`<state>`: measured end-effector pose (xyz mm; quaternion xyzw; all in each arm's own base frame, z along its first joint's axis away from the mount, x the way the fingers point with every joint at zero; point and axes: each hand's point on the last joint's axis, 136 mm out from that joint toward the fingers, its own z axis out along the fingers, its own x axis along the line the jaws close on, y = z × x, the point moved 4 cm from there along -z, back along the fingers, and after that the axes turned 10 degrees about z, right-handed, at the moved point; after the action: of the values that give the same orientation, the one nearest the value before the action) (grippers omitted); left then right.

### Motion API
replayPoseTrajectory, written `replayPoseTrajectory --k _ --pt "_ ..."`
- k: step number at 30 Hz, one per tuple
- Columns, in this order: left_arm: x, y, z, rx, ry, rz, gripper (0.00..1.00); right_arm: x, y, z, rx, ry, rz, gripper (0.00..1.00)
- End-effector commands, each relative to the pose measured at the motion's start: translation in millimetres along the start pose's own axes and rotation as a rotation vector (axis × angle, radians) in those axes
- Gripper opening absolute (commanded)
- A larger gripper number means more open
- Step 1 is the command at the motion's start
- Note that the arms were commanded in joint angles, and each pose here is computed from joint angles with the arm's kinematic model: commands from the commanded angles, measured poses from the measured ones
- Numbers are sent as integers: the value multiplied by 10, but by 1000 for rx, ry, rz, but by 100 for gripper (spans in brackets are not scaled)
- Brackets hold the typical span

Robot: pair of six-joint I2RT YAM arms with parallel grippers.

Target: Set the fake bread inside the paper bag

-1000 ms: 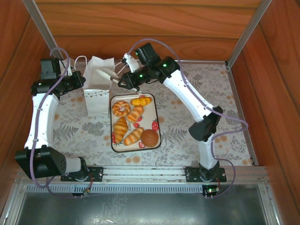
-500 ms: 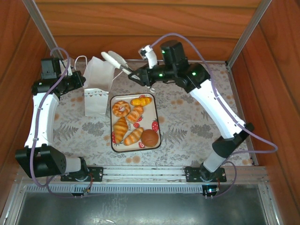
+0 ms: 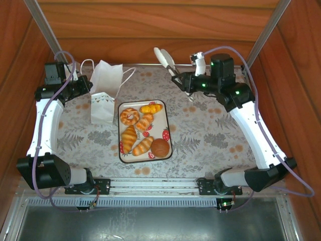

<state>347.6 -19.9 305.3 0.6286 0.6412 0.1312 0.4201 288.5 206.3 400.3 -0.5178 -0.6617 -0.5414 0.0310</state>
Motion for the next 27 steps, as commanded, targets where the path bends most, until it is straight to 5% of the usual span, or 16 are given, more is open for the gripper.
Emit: replayPoseTrajectory --k 1,22,27 --pt "-63 38 9 -10 -32 1 0 -70 40 -88 -48 -24 9 44" --pt "-50 22 138 5 -51 -18 0 -412 -85 7 11 -127 41 44" --pt "39 24 146 -2 13 -9 15 -498 -157 40 44 -161 49 44"
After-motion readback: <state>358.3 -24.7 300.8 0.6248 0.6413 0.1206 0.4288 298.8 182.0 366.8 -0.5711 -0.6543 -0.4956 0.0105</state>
